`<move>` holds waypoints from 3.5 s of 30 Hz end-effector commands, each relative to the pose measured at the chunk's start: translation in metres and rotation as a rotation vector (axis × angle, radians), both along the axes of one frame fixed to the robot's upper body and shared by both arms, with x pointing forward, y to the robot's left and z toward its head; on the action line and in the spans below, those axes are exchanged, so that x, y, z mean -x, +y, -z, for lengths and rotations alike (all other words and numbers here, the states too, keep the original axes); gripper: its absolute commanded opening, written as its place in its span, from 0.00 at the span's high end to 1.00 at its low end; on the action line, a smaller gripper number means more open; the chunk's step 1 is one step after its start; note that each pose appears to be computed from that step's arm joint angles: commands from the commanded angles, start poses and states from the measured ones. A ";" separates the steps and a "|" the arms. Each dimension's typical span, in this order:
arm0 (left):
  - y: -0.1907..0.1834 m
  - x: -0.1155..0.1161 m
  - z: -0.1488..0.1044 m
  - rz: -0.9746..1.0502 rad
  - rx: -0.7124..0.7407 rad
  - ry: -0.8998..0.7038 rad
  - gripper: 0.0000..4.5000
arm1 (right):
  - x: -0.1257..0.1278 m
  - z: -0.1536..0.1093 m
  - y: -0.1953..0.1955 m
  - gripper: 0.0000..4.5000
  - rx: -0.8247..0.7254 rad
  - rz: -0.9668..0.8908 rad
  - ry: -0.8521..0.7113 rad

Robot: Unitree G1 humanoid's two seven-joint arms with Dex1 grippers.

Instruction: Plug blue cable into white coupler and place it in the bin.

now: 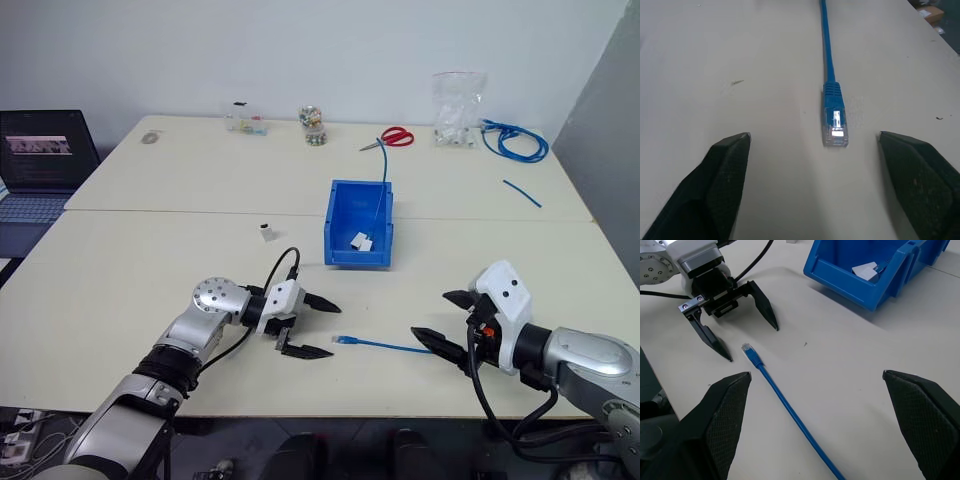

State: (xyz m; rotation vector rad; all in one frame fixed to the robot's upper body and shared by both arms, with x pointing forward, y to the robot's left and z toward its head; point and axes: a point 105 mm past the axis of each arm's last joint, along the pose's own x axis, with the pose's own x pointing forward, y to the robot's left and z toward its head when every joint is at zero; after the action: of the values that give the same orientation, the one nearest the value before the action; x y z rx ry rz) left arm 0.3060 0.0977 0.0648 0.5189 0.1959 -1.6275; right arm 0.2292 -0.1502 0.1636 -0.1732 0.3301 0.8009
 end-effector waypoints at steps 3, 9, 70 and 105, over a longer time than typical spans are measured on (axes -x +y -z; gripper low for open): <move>0.002 0.014 0.022 0.051 -0.061 0.052 0.34 | -0.002 -0.005 0.008 0.00 -0.010 -0.021 -0.045; 0.017 0.015 0.031 0.013 -0.097 0.087 0.64 | -0.001 -0.002 0.009 0.00 -0.003 -0.028 -0.044; -0.052 0.063 -0.105 -0.184 0.499 1.029 0.95 | 0.010 -0.025 0.058 0.87 -0.759 -0.174 0.484; 0.070 -0.043 -0.020 -1.630 0.221 -0.212 0.00 | -0.044 -0.010 0.049 0.96 -0.664 -0.101 0.326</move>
State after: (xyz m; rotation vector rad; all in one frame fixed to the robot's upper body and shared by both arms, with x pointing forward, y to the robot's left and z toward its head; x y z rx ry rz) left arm 0.3355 0.1609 0.0757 0.1868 0.2398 -0.1461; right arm 0.2727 -0.1028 0.1642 0.5973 0.3826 0.9744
